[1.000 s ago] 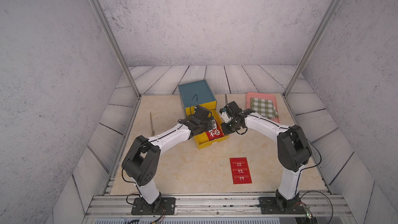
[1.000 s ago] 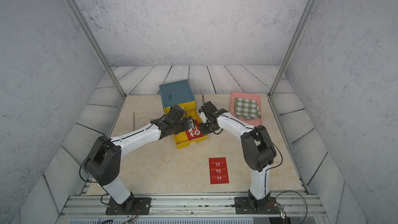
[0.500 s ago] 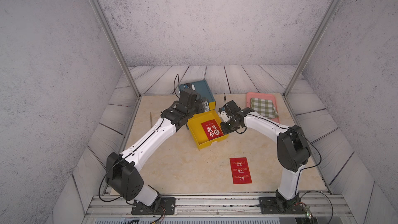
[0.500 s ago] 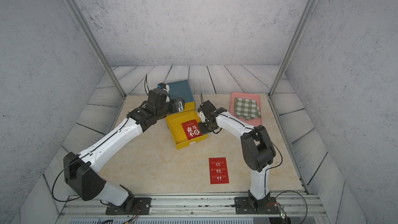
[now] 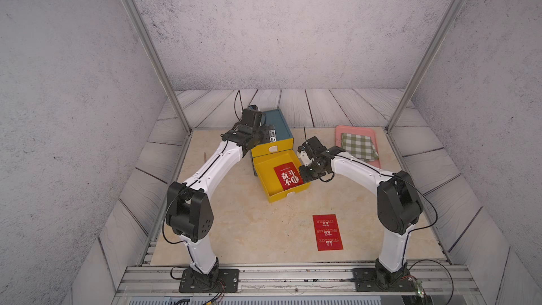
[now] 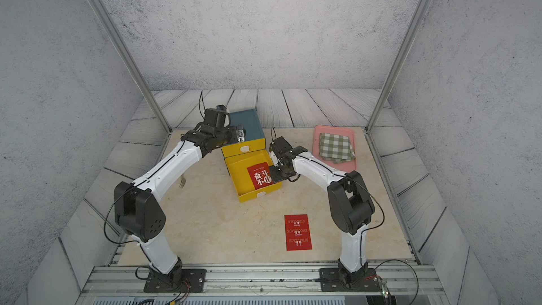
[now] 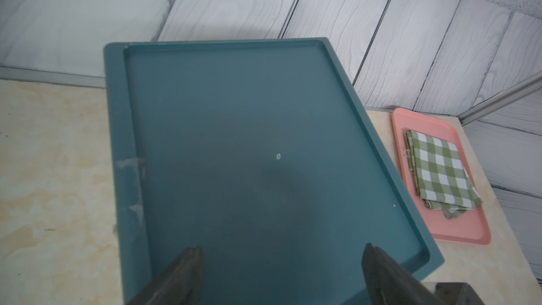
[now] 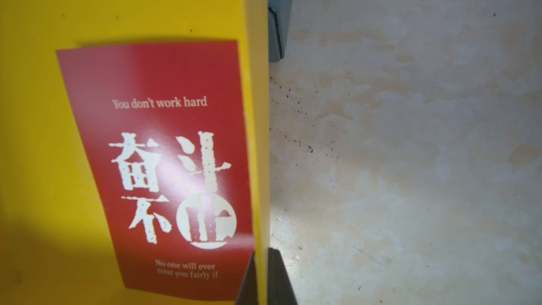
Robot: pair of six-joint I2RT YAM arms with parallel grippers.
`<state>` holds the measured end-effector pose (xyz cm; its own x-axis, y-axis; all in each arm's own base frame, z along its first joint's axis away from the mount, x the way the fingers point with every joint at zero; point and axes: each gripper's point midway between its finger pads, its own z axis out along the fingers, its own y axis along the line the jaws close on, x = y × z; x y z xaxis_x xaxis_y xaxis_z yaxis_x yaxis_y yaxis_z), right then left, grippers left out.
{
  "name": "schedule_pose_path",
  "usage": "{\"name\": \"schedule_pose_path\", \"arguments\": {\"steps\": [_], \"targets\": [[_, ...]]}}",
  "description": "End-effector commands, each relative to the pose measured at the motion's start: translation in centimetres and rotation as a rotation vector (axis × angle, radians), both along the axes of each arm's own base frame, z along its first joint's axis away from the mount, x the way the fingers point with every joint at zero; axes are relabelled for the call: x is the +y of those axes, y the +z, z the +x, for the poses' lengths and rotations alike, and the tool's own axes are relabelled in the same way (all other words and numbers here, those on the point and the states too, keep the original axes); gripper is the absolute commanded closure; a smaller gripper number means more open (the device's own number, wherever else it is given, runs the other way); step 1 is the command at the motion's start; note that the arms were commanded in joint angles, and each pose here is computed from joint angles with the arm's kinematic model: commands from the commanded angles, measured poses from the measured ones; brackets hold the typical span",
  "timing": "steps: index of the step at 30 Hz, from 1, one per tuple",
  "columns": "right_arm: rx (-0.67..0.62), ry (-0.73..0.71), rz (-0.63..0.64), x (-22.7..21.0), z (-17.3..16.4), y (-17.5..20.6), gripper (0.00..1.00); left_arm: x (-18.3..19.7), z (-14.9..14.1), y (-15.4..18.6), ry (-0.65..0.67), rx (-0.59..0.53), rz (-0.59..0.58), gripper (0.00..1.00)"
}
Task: Take the postcards out of the drawer
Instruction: Adjust the drawer in the storage box.
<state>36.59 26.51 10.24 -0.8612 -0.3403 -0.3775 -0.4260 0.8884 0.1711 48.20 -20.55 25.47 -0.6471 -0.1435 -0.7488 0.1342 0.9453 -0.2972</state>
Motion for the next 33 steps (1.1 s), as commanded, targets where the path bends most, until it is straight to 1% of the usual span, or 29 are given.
{"name": "schedule_pose_path", "arguments": {"steps": [1, 4, 8, 12, 16, 21, 25, 29, 33], "targets": [[-0.100, -0.068, 0.063, 1.0, 2.8, 2.7, 1.00, 0.1, -0.5, -1.4, -0.023, 0.045, 0.006, 0.09], [-0.107, -0.097, 0.048, 0.7, 3.0, 2.8, 1.00, 0.2, -0.6, -2.1, -0.021, 0.053, 0.009, 0.09], [-0.112, -0.111, 0.065, 1.0, 3.3, 3.2, 1.00, 0.0, -0.7, -2.8, -0.027, 0.069, 0.004, 0.09], [-0.113, -0.096, 0.057, 1.7, 3.6, 3.2, 1.00, 0.0, -0.8, -2.8, -0.030, 0.069, -0.001, 0.09], [-0.094, -0.073, 0.031, 1.9, 3.4, 2.3, 0.99, -0.1, -0.9, -2.8, -0.036, 0.071, -0.002, 0.09], [-0.102, -0.047, -0.002, 1.2, 3.0, 1.0, 0.96, -0.3, -1.3, -2.3, -0.045, 0.063, -0.026, 0.09], [-0.099, -0.050, -0.023, 0.8, 2.8, -0.1, 0.94, -0.5, -2.0, -0.9, -0.050, 0.047, -0.080, 0.09], [-0.107, -0.052, -0.015, 1.0, 3.1, -0.2, 0.89, -0.6, -3.0, 0.3, -0.051, 0.037, -0.128, 0.09], [-0.109, -0.051, -0.017, 1.0, 3.2, -0.4, 0.81, -0.3, -4.5, 1.1, -0.047, 0.032, -0.171, 0.09]]}}
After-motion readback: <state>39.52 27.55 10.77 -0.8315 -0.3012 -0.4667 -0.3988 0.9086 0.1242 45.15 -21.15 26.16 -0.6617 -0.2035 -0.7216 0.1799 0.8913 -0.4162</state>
